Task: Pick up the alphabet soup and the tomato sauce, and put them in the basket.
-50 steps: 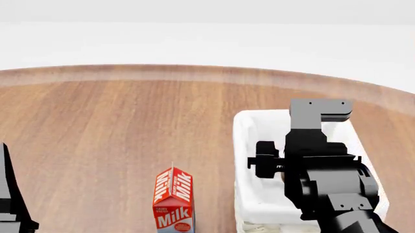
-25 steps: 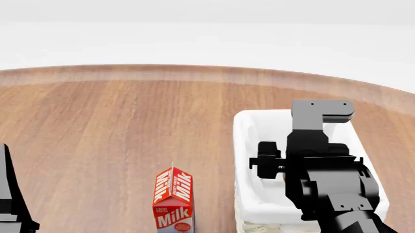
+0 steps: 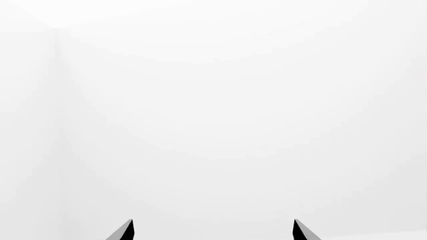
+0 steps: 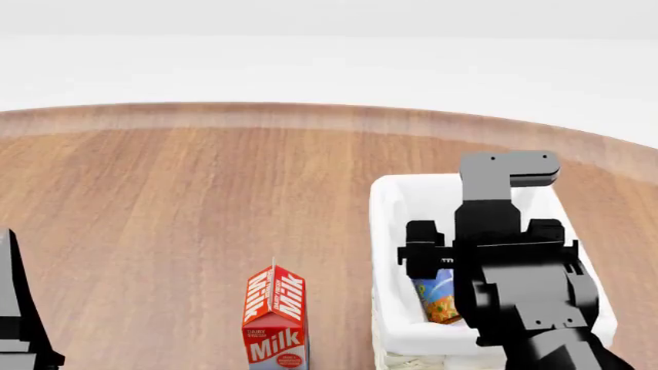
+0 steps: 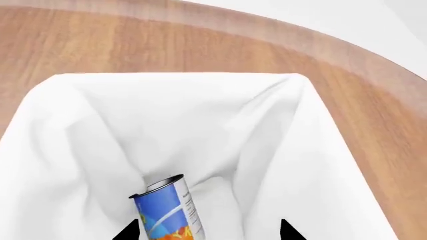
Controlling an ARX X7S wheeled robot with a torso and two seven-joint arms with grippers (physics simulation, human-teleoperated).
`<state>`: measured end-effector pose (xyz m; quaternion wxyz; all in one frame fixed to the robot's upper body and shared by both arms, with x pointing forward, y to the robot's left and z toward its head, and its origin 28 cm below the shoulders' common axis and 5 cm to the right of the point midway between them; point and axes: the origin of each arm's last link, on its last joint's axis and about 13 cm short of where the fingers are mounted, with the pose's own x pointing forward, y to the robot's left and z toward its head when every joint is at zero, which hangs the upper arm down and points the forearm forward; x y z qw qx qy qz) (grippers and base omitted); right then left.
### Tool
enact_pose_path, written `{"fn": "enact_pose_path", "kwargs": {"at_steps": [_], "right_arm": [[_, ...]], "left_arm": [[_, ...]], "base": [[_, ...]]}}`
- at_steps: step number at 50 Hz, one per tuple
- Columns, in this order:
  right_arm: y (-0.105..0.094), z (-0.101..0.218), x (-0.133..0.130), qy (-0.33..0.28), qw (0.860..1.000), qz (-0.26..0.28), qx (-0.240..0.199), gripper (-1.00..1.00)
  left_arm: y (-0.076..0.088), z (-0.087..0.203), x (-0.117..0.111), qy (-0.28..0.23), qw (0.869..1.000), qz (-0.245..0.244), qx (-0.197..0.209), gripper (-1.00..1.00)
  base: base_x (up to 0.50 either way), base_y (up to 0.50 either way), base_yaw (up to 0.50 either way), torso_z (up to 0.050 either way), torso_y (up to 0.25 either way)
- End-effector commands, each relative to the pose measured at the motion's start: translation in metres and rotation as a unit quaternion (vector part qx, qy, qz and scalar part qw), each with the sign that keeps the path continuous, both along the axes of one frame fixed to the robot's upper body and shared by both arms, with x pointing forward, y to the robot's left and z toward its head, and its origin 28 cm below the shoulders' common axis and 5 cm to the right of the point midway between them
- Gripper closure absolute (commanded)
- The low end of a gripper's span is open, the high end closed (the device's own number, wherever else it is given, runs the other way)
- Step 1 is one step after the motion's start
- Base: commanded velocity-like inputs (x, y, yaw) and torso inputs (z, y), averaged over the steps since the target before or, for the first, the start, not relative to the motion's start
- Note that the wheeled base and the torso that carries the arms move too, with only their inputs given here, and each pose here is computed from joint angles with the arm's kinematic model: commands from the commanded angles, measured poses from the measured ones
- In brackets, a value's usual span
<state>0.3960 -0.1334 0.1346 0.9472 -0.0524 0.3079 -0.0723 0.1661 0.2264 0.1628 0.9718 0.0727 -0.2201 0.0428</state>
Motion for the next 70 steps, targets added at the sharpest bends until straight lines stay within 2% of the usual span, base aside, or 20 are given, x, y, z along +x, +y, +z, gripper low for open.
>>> {"fn": "enact_pose_path", "kwargs": {"at_steps": [1,13,22,32,42,46,48,50,61,63,65,66,70], "right_arm": [[0.002,0.007,0.003,-0.027,1.000,0.004,-0.001,-1.00],[0.004,0.047,0.007,-0.154,0.988,0.025,0.016,-1.00],[0.004,0.077,0.001,-0.205,0.976,0.063,0.039,-1.00],[-0.003,0.106,-0.013,-0.224,0.967,0.117,0.024,-1.00],[-0.008,0.111,-0.032,-0.230,0.953,0.197,0.010,-1.00],[-0.002,0.102,-0.044,-0.232,0.941,0.245,0.004,-1.00],[0.002,0.111,-0.051,-0.230,0.936,0.267,-0.007,-1.00],[0.005,0.108,-0.058,-0.229,0.930,0.286,-0.014,-1.00],[0.018,0.102,-0.085,-0.224,0.909,0.350,-0.022,-1.00],[0.021,0.099,-0.090,-0.222,0.907,0.357,-0.018,-1.00],[0.024,0.103,-0.096,-0.217,0.907,0.361,0.008,-1.00],[0.027,0.101,-0.102,-0.216,0.906,0.364,-0.007,-1.00],[0.033,0.092,-0.111,-0.212,0.905,0.369,-0.008,-1.00]], "left_arm": [[0.000,0.000,0.000,0.000,1.000,0.000,0.000,-1.00],[0.000,0.000,0.001,0.000,1.000,0.000,0.000,-1.00],[0.000,0.001,0.000,-0.001,1.000,0.000,0.001,-1.00],[0.000,0.002,0.000,-0.001,1.000,0.000,0.002,-1.00],[-0.001,0.002,0.001,-0.001,1.000,-0.001,0.002,-1.00],[-0.001,0.003,0.001,-0.002,1.000,-0.001,0.003,-1.00],[-0.001,0.003,0.001,-0.002,1.000,0.000,0.002,-1.00],[-0.001,0.003,0.000,-0.002,1.000,0.000,0.002,-1.00],[-0.001,0.004,0.000,-0.003,1.000,-0.002,0.004,-1.00],[-0.001,0.005,0.000,-0.003,1.000,-0.001,0.004,-1.00],[-0.001,0.006,0.000,-0.004,1.000,-0.001,0.004,-1.00],[-0.001,0.005,0.000,-0.003,1.000,-0.001,0.004,-1.00],[-0.002,0.005,0.001,-0.003,1.000,-0.003,0.005,-1.00]], "base": [[0.00,0.00,0.00,0.000,0.000],[0.00,0.00,0.00,0.000,0.000],[0.00,0.00,0.00,0.001,0.000],[0.00,0.00,0.00,0.000,0.000],[0.00,0.00,0.00,0.000,0.000],[0.00,0.00,0.00,0.000,0.000],[0.00,0.00,0.00,0.000,0.000],[0.00,0.00,0.00,0.000,0.000],[0.00,0.00,0.00,0.000,0.000],[0.00,0.00,0.00,0.000,0.000],[0.00,0.00,0.00,0.000,0.000],[0.00,0.00,0.00,0.000,0.000],[0.00,0.00,0.00,0.000,0.000]]}}
